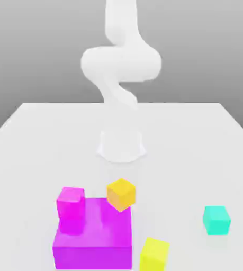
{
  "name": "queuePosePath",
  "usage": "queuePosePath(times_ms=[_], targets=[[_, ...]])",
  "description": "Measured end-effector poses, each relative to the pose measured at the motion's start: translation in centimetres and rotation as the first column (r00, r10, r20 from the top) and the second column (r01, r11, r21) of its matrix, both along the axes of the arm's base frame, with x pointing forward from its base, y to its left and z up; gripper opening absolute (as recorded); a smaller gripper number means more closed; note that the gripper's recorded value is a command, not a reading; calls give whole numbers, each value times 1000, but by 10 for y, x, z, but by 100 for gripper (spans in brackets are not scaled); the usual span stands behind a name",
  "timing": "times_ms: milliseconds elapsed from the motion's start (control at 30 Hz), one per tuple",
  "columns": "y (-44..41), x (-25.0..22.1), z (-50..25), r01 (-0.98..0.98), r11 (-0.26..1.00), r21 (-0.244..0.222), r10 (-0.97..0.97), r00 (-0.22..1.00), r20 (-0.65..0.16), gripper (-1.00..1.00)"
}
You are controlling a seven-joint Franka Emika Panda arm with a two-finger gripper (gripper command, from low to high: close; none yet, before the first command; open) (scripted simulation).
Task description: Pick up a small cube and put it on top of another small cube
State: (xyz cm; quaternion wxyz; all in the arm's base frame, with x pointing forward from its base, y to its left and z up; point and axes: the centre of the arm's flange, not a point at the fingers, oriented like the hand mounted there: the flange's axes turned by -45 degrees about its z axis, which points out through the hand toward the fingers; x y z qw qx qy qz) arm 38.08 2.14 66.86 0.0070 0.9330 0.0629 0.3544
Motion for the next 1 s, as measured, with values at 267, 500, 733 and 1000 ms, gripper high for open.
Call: queuePosePath(times_ms=[267, 500, 733, 1000], targets=[[85, 66, -154, -432, 887, -163, 386, 887, -253, 0], [158, 63, -297, -767, 616, -178, 633, 617, -467, 0], [216, 7, -434, -972, 221, -81, 745, 222, -630, 0], [222, -13, -536, -994, 105, -31, 743, 100, -662, -100]])
